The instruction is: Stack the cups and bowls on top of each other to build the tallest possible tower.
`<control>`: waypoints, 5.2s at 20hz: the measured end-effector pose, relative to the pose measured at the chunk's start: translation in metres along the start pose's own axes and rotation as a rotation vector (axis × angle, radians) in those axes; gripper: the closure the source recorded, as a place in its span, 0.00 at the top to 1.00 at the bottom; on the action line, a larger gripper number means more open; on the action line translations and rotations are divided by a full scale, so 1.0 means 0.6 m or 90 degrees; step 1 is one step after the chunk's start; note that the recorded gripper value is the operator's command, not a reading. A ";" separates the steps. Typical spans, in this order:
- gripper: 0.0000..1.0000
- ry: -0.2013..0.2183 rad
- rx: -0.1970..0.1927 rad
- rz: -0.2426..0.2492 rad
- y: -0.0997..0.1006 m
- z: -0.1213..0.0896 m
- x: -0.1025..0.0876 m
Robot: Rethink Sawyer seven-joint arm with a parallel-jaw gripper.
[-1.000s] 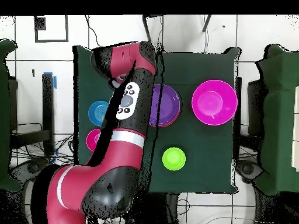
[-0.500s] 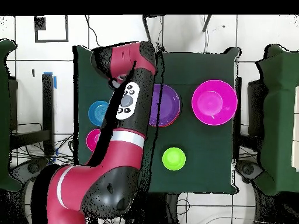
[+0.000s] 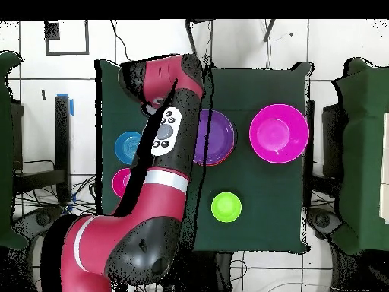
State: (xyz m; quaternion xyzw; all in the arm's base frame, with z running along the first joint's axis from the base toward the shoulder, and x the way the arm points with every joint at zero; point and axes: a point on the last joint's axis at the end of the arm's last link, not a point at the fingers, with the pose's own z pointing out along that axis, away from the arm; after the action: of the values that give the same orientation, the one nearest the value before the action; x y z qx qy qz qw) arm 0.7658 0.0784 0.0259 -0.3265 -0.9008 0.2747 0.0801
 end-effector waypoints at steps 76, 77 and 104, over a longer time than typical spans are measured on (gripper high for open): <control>1.00 0.049 -0.104 0.033 0.011 -0.088 -0.075; 1.00 0.052 -0.114 0.031 0.018 -0.091 -0.073; 1.00 0.140 -0.239 -0.009 0.201 -0.096 0.094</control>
State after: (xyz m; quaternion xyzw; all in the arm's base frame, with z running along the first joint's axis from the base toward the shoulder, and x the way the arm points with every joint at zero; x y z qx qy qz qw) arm 0.8064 0.2160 0.0062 -0.3572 -0.9244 0.0646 0.1174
